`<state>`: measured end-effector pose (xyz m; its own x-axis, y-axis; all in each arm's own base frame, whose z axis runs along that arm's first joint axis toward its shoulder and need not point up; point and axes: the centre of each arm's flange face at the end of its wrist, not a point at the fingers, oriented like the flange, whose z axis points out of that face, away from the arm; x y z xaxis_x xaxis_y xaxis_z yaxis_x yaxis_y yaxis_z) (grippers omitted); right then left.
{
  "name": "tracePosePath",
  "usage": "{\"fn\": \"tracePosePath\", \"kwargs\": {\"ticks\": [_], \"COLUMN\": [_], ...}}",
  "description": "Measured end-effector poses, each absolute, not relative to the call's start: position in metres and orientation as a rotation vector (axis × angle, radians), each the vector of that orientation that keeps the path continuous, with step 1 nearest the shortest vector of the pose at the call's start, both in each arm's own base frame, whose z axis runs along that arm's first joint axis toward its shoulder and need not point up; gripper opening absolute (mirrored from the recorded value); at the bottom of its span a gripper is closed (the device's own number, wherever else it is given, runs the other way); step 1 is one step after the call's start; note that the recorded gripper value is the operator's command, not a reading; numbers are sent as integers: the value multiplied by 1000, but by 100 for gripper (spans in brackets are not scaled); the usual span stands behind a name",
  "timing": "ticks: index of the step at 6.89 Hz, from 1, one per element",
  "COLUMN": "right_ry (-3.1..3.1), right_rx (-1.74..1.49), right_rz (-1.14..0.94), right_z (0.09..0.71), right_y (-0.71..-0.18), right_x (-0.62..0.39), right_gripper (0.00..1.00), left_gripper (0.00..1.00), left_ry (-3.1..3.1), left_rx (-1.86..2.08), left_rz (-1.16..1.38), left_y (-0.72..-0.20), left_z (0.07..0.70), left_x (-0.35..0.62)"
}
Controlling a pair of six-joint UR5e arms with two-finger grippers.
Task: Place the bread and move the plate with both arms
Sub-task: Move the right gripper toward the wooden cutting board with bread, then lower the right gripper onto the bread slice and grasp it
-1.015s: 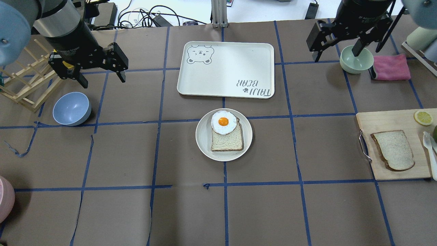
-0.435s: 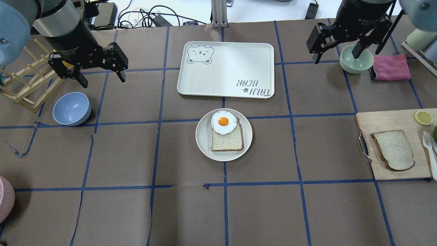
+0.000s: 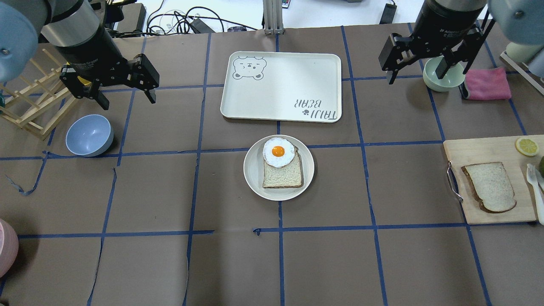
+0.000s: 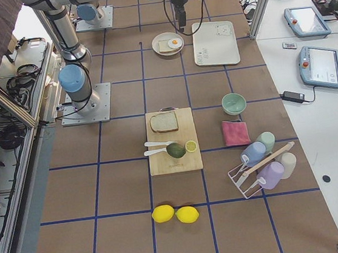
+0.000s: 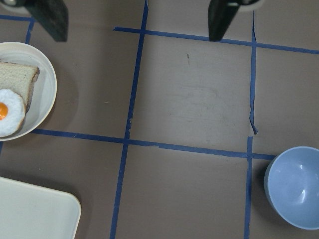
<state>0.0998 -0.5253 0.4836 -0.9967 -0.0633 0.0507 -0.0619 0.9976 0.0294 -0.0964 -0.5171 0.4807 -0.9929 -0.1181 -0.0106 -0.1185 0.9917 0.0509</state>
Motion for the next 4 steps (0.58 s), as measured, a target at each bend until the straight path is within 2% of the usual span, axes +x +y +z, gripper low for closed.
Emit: {"fn": "tracePosePath", "kwargs": {"ticks": [2, 4], "right_ry": [-3030, -3014], "right_rx": [16, 25], "right_rz": [-185, -180], "right_z": [413, 329], "right_y": [-522, -506], "right_x": [36, -24], "right_gripper": [91, 82], "left_gripper": [100, 100], "left_ry": [3128, 3129], "left_rx": [-180, -180], "left_rz": [79, 77], "left_y": [-517, -518], "left_z": [481, 480], "left_x": [-96, -96]}}
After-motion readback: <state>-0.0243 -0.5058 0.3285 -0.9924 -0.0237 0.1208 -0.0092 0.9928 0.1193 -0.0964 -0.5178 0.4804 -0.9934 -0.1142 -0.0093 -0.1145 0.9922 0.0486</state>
